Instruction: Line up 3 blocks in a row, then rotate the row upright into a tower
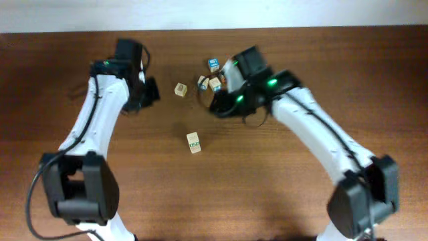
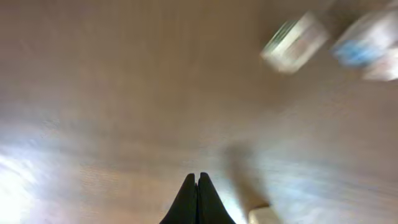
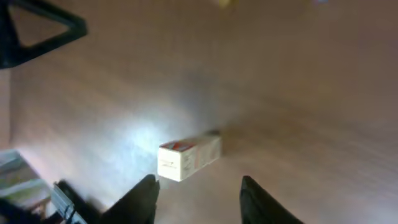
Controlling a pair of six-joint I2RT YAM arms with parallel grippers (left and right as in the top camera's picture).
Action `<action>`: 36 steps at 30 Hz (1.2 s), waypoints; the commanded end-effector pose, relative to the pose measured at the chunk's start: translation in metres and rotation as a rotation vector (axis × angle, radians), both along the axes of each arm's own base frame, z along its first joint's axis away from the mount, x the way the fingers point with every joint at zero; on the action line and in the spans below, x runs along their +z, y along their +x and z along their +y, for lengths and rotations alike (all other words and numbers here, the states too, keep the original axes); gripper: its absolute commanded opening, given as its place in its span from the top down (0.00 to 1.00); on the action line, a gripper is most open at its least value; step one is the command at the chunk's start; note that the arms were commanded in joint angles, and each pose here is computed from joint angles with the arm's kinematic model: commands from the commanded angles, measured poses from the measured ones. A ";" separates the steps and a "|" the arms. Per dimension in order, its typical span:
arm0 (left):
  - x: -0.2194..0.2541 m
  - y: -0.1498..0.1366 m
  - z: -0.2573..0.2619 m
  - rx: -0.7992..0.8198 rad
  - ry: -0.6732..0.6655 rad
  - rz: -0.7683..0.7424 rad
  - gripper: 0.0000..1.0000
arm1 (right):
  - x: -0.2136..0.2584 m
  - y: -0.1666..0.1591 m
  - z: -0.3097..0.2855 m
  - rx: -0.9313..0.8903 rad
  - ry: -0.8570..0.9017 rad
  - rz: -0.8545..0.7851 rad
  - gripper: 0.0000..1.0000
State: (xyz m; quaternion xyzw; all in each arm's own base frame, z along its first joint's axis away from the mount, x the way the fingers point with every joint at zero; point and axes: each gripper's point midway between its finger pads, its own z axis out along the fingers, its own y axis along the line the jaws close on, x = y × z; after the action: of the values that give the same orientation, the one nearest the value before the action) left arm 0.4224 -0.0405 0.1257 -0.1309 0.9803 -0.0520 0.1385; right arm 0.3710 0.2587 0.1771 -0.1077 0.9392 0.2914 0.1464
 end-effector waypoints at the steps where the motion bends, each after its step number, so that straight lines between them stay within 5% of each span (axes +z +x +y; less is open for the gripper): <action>1: 0.119 0.001 0.006 -0.148 0.076 -0.262 0.95 | 0.069 0.005 -0.054 -0.103 -0.100 -0.158 0.36; 5: 0.178 -0.044 0.009 -0.176 0.092 -0.361 0.01 | 0.135 -0.030 -0.131 -0.287 -0.215 -0.289 0.11; 7: 0.172 -0.066 0.011 -0.180 0.091 -0.291 0.01 | 0.164 -0.070 -0.164 -0.357 -0.268 -0.349 0.02; 12: 0.170 -0.069 0.011 -0.181 0.091 -0.276 0.01 | 0.191 -0.132 -0.187 -0.384 -0.261 -0.410 0.02; 21: 0.170 -0.069 0.011 -0.181 0.091 -0.276 0.01 | 0.167 -0.106 -0.181 -0.297 -0.348 -0.364 0.02; 26: 0.170 -0.069 0.011 -0.181 0.091 -0.276 0.01 | 0.173 -0.093 -0.195 -0.184 -0.375 -0.737 0.02; 36: 0.170 -0.069 0.011 -0.181 0.091 -0.276 0.01 | 0.025 -0.134 -0.221 -0.358 -0.268 -1.223 0.02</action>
State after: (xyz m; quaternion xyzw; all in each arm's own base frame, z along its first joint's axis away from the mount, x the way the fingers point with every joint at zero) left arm 0.3541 -0.0320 0.2926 -0.0310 0.9621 -0.0426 0.2674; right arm 0.2389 0.0377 0.2192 -0.1108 0.7353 0.0319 0.6679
